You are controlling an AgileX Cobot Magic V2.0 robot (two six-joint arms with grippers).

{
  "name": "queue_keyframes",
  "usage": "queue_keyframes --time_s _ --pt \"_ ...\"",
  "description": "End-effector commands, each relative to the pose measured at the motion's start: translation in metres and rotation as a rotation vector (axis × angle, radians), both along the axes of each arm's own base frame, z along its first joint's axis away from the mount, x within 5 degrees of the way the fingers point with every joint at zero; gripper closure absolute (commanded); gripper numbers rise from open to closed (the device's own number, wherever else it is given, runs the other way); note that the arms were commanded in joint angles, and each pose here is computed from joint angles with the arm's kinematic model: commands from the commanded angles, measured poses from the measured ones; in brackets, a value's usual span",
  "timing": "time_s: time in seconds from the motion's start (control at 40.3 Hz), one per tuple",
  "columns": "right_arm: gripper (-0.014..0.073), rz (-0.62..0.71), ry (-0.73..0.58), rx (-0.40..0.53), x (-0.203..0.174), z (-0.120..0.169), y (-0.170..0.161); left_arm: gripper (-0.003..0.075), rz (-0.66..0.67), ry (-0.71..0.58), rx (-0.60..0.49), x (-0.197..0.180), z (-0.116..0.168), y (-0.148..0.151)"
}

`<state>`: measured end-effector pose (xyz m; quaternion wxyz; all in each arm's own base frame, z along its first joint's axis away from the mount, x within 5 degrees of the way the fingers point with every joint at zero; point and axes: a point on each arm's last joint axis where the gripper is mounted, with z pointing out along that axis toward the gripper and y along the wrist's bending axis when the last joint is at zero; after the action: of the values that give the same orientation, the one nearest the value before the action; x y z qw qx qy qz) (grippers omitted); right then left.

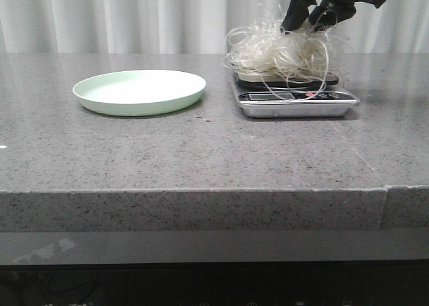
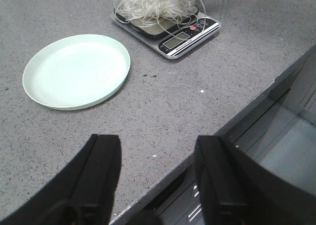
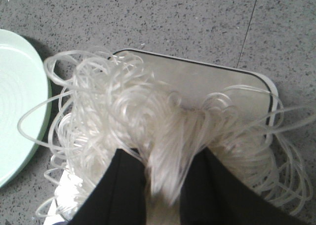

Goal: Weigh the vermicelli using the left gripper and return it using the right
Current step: 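Lower the right gripper onto the vermicelli and grasp it, then lift the vermicelli with the right gripper and carry it over the plate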

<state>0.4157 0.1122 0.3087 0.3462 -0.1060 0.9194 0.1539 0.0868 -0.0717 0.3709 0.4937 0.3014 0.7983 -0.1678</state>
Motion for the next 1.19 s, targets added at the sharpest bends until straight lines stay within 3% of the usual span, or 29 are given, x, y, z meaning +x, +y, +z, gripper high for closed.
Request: queue_keyframes --time_s 0.0,0.273,0.447,0.645,0.893,1.166 --pt "0.0463 0.023 -0.05 0.0 -0.009 0.024 -0.002 0.0301 -0.004 -0.068 -0.076 0.0 0.014 -0.001" --pt "0.0463 0.104 -0.205 0.003 -0.039 0.078 0.013 0.0301 -0.004 -0.068 -0.076 0.0 0.014 -0.001" --pt "0.0463 0.199 -0.314 0.037 -0.06 0.122 0.043 0.0301 -0.004 -0.068 -0.076 0.0 0.014 -0.001" --pt "0.0463 0.295 -0.434 0.098 -0.081 0.15 0.083 0.0301 -0.004 -0.068 -0.076 0.0 0.014 -0.001" --pt "0.0463 0.345 -0.531 0.165 -0.084 0.144 0.129 0.0301 -0.004 -0.068 -0.076 0.0 0.014 -0.001" --pt "0.0463 0.348 -0.512 0.14 -0.053 0.095 0.161 0.0301 -0.004 -0.068 -0.076 0.0 0.014 -0.001"
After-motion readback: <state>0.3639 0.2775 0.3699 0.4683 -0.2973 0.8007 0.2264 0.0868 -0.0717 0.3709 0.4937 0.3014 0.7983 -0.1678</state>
